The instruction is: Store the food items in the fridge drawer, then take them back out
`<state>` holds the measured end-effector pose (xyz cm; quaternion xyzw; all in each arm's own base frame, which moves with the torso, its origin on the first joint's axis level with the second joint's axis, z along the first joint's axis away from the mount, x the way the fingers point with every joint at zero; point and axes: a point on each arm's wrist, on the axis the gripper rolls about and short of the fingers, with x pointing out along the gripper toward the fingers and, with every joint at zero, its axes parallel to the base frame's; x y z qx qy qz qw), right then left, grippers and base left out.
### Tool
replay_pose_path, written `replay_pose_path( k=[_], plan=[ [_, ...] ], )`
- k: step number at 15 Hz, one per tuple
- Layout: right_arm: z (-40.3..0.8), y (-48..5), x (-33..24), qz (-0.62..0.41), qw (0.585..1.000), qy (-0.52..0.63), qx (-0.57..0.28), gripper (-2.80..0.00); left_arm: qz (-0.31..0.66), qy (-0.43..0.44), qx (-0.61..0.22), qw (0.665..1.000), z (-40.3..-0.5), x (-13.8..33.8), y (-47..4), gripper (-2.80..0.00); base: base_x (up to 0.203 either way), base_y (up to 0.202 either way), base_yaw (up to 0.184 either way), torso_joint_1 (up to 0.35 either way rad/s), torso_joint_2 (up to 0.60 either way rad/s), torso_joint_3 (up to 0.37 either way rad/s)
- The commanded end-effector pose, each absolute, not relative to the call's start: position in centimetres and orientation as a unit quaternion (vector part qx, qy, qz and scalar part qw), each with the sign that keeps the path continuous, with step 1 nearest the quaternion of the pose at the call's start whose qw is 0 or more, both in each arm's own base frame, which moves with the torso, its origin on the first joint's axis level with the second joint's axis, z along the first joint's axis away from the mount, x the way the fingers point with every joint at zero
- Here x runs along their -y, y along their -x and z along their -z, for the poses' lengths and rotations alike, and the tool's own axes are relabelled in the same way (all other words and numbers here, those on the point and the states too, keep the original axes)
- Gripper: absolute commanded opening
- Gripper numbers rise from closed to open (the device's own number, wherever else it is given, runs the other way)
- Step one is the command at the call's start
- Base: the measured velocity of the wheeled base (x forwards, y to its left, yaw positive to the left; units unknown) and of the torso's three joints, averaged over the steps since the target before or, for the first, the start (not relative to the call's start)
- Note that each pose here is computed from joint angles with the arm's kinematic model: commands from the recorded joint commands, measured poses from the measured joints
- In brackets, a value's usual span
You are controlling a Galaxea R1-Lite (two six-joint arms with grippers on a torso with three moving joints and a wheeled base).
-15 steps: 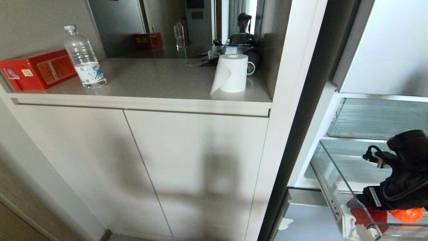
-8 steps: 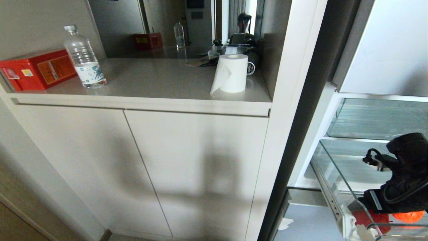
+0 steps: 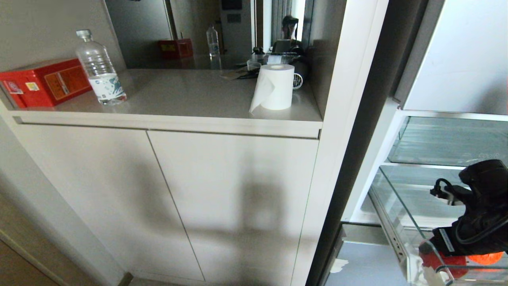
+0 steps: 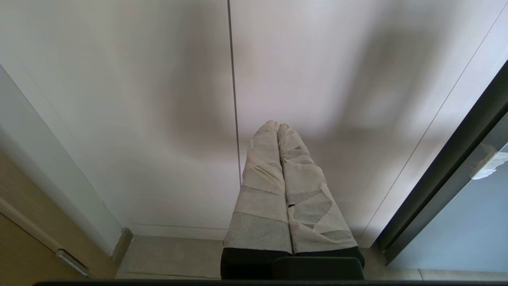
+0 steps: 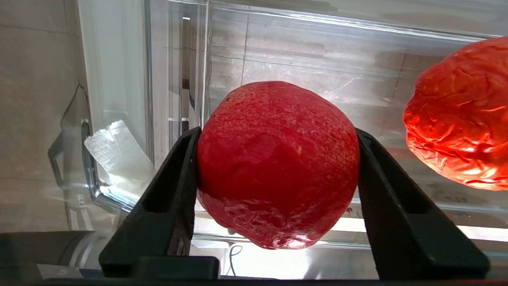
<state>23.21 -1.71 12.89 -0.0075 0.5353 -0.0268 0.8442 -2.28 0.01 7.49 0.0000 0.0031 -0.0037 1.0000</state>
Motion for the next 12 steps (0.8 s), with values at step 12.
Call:
replay_pose_path(
  k=[12],
  plan=[
    [-18.7, -19.2, 1.4, 0.031, 0.921, 0.003, -0.389, -2.8, 0.004, 0.0, -0.003, 1.0, -7.5, 0.0, 2.3, -2.8, 0.0, 0.0, 0.0, 0.0, 0.0, 0.0]
  ],
)
